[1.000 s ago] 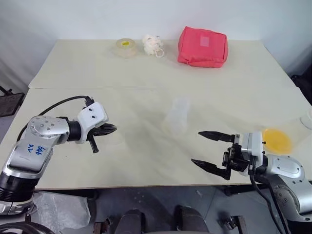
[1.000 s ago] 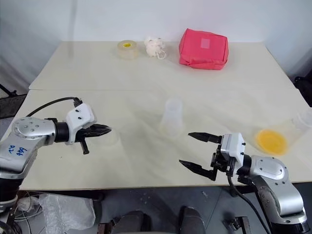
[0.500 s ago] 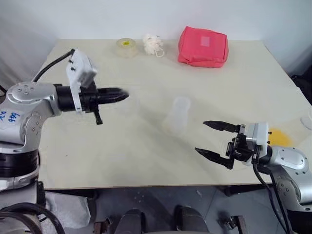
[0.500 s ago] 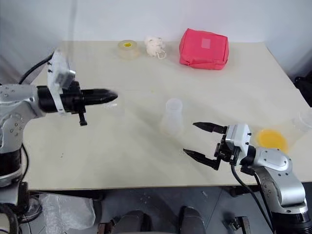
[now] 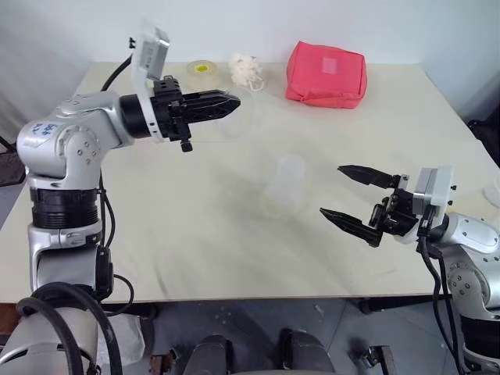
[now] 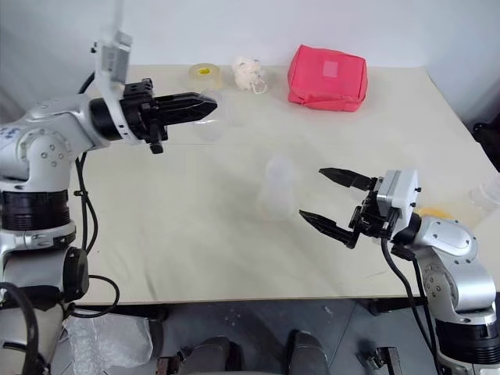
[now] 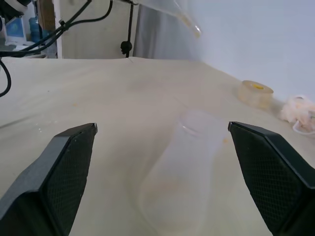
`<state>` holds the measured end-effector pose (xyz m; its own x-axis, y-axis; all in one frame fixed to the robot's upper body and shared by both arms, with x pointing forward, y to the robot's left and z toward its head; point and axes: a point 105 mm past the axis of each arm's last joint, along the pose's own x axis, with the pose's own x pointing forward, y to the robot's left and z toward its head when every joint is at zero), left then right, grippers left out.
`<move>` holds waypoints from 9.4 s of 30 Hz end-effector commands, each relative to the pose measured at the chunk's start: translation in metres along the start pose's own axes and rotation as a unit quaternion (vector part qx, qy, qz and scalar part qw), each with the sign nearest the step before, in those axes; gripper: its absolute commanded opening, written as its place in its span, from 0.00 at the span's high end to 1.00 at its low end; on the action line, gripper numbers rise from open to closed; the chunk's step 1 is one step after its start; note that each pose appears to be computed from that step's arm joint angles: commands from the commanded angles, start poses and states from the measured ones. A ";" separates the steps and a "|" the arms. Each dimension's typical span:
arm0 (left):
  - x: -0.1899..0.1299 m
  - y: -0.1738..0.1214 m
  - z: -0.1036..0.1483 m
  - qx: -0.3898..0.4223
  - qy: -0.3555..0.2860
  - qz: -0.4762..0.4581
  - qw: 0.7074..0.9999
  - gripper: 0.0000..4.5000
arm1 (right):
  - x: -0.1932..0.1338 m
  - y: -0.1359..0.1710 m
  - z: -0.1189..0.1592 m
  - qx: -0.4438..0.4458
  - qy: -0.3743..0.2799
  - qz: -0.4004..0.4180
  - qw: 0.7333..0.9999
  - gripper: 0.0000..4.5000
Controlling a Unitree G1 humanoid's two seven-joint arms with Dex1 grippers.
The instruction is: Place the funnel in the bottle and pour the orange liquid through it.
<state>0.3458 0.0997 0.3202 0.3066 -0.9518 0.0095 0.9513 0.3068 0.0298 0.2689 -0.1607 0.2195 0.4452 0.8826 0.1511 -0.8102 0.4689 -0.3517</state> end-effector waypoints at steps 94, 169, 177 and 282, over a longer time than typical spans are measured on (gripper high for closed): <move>-0.041 0.004 -0.093 0.121 -0.074 -0.087 0.986 0.00 | -0.113 -0.016 -0.002 -0.057 0.109 -0.419 0.900 0.00; -0.041 -0.038 -0.105 0.096 -0.127 -0.141 0.977 0.00 | -0.176 -0.095 -0.016 -0.056 0.098 -0.666 0.737 0.45; -0.043 -0.033 -0.107 0.099 -0.127 -0.141 0.977 0.00 | -0.083 -0.085 0.023 -0.101 0.054 -0.537 0.836 0.45; -0.041 -0.006 -0.092 0.131 -0.154 -0.121 0.972 0.00 | 0.097 -0.063 0.041 -0.708 0.077 -0.072 0.698 0.45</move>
<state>0.3297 0.1340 0.2174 0.0124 -0.9656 0.2598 0.9542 0.0891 0.2855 0.3532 -0.1021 0.2703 0.6344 0.7586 0.1482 0.2997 -0.0646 -0.9518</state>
